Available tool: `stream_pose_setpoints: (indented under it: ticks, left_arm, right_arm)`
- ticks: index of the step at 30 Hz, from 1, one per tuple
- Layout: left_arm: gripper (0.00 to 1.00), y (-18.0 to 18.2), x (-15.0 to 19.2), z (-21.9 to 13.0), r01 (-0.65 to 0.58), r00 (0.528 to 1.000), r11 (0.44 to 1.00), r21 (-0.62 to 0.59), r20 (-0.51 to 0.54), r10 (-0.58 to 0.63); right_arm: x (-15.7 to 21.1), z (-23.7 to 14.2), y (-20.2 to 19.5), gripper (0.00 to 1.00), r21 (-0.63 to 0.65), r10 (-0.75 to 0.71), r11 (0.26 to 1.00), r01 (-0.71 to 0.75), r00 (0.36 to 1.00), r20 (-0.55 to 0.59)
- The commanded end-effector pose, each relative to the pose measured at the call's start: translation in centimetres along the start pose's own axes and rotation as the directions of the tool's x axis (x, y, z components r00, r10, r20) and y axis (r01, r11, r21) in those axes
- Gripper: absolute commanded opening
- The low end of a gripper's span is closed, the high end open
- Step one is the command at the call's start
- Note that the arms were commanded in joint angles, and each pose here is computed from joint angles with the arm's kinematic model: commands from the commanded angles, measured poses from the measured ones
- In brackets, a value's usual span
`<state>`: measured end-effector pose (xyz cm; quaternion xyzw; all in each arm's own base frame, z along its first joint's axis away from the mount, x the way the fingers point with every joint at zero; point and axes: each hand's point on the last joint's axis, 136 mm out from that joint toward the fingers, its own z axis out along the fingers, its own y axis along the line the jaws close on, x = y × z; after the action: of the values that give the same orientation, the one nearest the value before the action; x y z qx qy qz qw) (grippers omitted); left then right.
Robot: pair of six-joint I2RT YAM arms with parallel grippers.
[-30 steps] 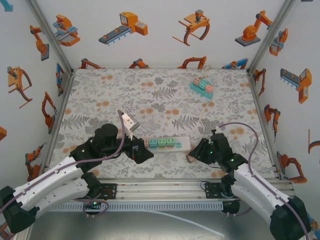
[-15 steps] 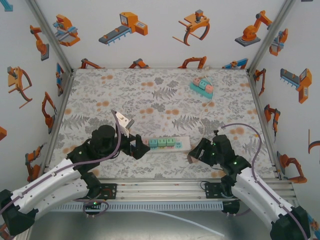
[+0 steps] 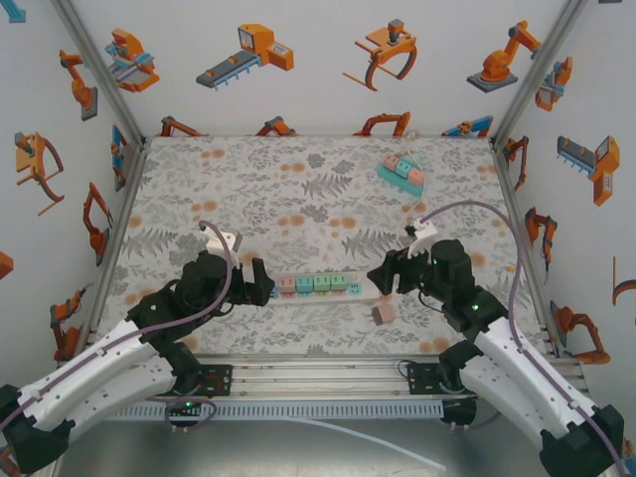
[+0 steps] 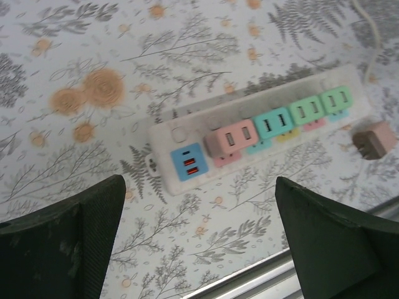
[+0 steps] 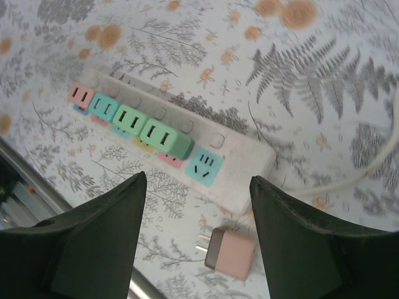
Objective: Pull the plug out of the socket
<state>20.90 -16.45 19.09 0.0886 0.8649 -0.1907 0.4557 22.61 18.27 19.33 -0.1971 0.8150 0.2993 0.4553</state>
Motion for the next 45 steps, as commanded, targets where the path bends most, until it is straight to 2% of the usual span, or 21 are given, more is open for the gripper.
stream_pose_setpoints:
  ticks: [1, 5, 7, 9, 16, 22, 31, 36, 45]
  left_arm:
    - [0.97, 2.4, 1.0, 0.3, 0.069, 0.997, 0.994, -0.090, -0.038, -0.073]
    - [0.97, 3.1, 2.0, 1.2, 0.143, 0.985, 0.987, -0.078, -0.087, -0.150]
    - [0.97, 3.3, 2.5, 1.7, 0.173, 0.977, 0.983, -0.067, -0.111, -0.180]
    - [0.97, 3.3, 3.0, 2.3, 0.207, 0.967, 0.977, -0.046, -0.140, -0.212]
    - [1.00, 3.8, 4.4, 4.6, 0.299, 0.928, 0.954, -0.023, -0.227, -0.296]
    - [0.83, 4.4, 5.3, 6.4, 0.303, 0.913, 0.952, -0.046, -0.274, -0.303]
    - [0.59, 3.8, 7.2, 8.5, 0.310, 0.883, 0.950, -0.031, -0.360, -0.300]
    - [0.53, 3.6, 8.1, 9.3, 0.320, 0.863, 0.947, -0.028, -0.404, -0.303]
    - [0.47, 4.6, 11.4, 9.8, 0.304, 0.807, 0.946, -0.109, -0.499, -0.317]
  right_arm:
    - [-2.3, 0.4, 4.2, 0.63, -0.151, -0.423, 0.887, 0.436, 0.899, 0.114]
    - [0.6, 1.6, 7.1, 0.64, -0.302, -0.703, 0.646, 0.701, 0.701, 0.122]
    - [2.0, 2.3, 7.6, 0.65, -0.348, -0.774, 0.553, 0.757, 0.621, 0.121]
    - [2.7, 3.1, 7.7, 0.65, -0.379, -0.800, 0.511, 0.772, 0.588, 0.118]
    - [4.8, 7.0, 7.9, 0.61, -0.495, -0.811, 0.480, 0.725, 0.582, 0.066]
    - [6.8, 9.8, 7.8, 0.53, -0.561, -0.814, 0.477, 0.677, 0.581, 0.009]
    - [7.9, 10.9, 7.5, 0.39, -0.584, -0.811, 0.482, 0.653, 0.585, -0.014]
    - [7.8, 10.9, 7.7, 0.33, -0.590, -0.808, 0.477, 0.651, 0.590, -0.003]
    - [6.7, 11.1, 8.6, 0.26, -0.598, -0.783, 0.489, 0.635, 0.621, 0.020]
